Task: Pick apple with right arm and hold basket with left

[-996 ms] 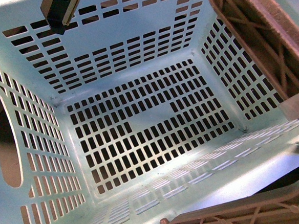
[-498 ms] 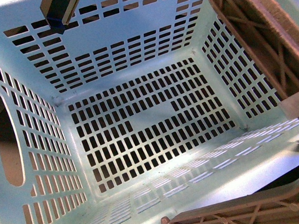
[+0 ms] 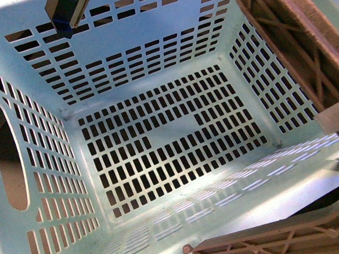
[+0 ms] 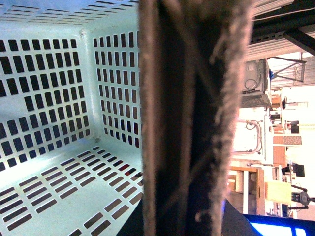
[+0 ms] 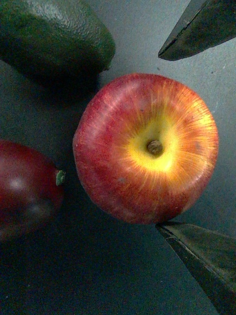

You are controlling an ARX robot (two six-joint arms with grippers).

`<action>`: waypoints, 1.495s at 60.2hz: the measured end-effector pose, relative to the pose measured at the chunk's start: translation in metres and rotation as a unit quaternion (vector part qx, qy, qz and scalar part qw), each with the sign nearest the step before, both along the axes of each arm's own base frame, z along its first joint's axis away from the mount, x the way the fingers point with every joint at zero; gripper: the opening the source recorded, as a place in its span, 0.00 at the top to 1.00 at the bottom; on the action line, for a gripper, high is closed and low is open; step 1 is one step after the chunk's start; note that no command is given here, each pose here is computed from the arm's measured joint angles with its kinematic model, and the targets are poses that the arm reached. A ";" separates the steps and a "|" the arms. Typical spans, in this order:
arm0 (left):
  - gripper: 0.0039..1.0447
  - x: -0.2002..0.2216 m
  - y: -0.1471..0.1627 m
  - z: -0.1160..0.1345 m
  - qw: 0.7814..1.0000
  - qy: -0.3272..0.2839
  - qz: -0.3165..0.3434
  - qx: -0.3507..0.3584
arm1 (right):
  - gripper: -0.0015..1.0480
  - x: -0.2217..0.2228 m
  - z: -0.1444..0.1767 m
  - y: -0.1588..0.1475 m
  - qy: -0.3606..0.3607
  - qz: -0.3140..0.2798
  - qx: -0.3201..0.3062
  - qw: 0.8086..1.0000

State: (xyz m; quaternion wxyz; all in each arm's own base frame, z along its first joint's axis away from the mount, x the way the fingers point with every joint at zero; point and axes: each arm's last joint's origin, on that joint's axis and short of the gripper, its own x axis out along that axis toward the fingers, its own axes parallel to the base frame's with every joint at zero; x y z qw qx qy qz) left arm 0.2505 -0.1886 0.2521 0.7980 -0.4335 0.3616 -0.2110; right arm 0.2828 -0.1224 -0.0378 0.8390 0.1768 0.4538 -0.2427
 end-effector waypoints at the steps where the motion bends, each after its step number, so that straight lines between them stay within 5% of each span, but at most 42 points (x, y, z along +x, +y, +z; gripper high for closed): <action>1: 0.95 0.000 0.000 0.000 1.000 0.000 0.000 0.000 | 0.09 0.001 -0.001 0.000 0.000 -0.001 0.001 1.000; 21: 0.95 0.000 0.000 0.000 1.000 0.000 0.000 0.000 | 0.30 0.002 -0.005 -0.001 0.001 -0.005 0.008 1.000; 38: 0.95 0.000 0.000 0.000 1.000 0.000 0.000 0.000 | 0.32 -0.023 0.022 0.008 -0.011 0.049 0.015 0.999; 65: 0.95 0.000 0.000 0.000 1.000 0.000 0.000 0.000 | 0.32 -0.060 0.185 0.032 -0.237 0.127 0.056 0.962; 78: 0.95 0.000 0.000 0.000 1.000 0.000 0.000 0.000 | 0.32 -0.078 0.262 0.076 -0.361 0.168 0.053 0.916; 90: 0.95 0.000 0.000 0.000 1.000 0.000 0.000 0.000 | 0.32 -0.077 0.290 0.134 -0.396 0.231 0.100 0.883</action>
